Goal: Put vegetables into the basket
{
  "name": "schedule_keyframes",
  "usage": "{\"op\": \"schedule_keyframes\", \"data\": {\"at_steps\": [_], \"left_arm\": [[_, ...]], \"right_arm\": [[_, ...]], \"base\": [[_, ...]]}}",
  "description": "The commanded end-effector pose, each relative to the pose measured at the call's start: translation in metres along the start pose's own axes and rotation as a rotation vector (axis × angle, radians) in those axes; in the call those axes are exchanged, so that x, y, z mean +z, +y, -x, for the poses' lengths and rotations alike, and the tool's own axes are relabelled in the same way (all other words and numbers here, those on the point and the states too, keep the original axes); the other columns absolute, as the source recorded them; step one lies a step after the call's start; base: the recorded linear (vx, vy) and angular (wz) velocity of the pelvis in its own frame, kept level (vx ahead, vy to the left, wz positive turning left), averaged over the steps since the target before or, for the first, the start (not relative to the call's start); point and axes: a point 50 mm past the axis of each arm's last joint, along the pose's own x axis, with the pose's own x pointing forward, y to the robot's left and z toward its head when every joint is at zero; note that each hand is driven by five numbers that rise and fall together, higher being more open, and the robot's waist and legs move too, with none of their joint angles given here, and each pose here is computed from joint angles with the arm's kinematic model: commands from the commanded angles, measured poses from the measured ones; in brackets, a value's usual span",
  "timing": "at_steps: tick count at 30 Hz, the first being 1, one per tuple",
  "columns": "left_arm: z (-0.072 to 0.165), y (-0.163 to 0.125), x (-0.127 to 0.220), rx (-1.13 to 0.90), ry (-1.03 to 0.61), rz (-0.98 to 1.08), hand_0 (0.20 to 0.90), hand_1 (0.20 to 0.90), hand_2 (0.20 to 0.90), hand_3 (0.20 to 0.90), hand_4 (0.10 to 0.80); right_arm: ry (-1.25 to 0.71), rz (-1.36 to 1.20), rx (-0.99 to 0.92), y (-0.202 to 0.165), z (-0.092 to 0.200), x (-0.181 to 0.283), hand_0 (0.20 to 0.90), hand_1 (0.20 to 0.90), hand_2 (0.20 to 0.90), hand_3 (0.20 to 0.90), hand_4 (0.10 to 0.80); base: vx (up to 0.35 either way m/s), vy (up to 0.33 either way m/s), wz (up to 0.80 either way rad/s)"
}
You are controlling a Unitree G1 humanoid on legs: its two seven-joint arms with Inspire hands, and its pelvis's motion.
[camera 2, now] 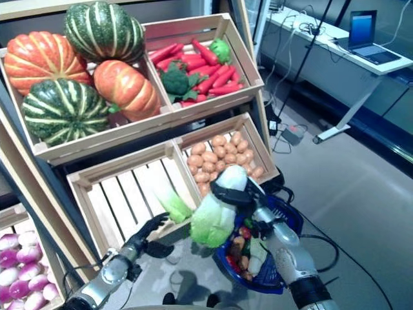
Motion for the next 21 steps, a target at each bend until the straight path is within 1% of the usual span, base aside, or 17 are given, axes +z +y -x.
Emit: {"op": "schedule_keyframes", "data": {"at_steps": [1,2,5,6,11,13,16,18,21], "left_arm": [[-0.014,0.020,0.020,0.116,-0.102,-0.008,0.900,0.900,0.900,0.900,0.800],[-0.013,0.023,0.012,0.137,-0.069,-0.013,0.900,0.900,0.900,0.900,0.800],[-0.012,0.028,0.007,0.166,-0.049,-0.014,0.900,0.900,0.900,0.900,0.800],[-0.013,0.033,0.007,0.194,-0.051,-0.006,0.900,0.900,0.900,0.900,0.800],[-0.014,0.044,0.020,0.255,-0.117,0.039,0.900,0.900,0.900,0.900,0.800],[-0.013,0.051,0.035,0.285,-0.189,0.082,0.900,0.900,0.900,0.900,0.800],[-0.011,0.056,0.049,0.280,-0.257,0.103,0.900,0.900,0.900,0.900,0.800],[-0.010,0.061,0.059,0.286,-0.302,0.114,0.900,0.900,0.900,0.900,0.800],[-0.017,0.071,0.083,0.317,-0.385,0.127,0.900,0.900,0.900,0.900,0.800]], "right_arm": [[-0.316,0.079,-0.019,-0.008,-0.001,0.061,0.300,0.300,0.300,0.300,0.400],[-0.319,0.084,-0.046,-0.013,0.004,0.062,0.300,0.300,0.300,0.300,0.400],[-0.324,0.092,-0.071,-0.017,0.008,0.063,0.300,0.300,0.300,0.300,0.400],[-0.329,0.112,-0.108,-0.021,0.011,0.064,0.300,0.300,0.300,0.300,0.400],[-0.319,0.172,-0.253,-0.035,0.019,0.061,0.300,0.300,0.300,0.300,0.400],[-0.303,0.217,-0.395,-0.050,0.027,0.058,0.300,0.300,0.300,0.300,0.400],[-0.338,0.290,-0.519,-0.064,0.032,0.068,0.300,0.300,0.300,0.300,0.400],[-0.390,0.336,-0.582,-0.070,0.027,0.085,0.300,0.300,0.300,0.300,0.400],[-0.527,0.366,-0.617,-0.060,-0.009,0.138,0.300,0.300,0.300,0.300,0.400]], "base": [[-0.016,-0.051,-0.08],[-0.014,-0.049,-0.11],[-0.009,-0.042,-0.18],[-0.011,-0.058,-0.19],[0.000,-0.045,-0.12],[0.044,-0.082,-0.08],[0.019,-0.108,-0.01],[-0.058,-0.147,-0.10],[-0.188,-0.133,-0.78]]}}
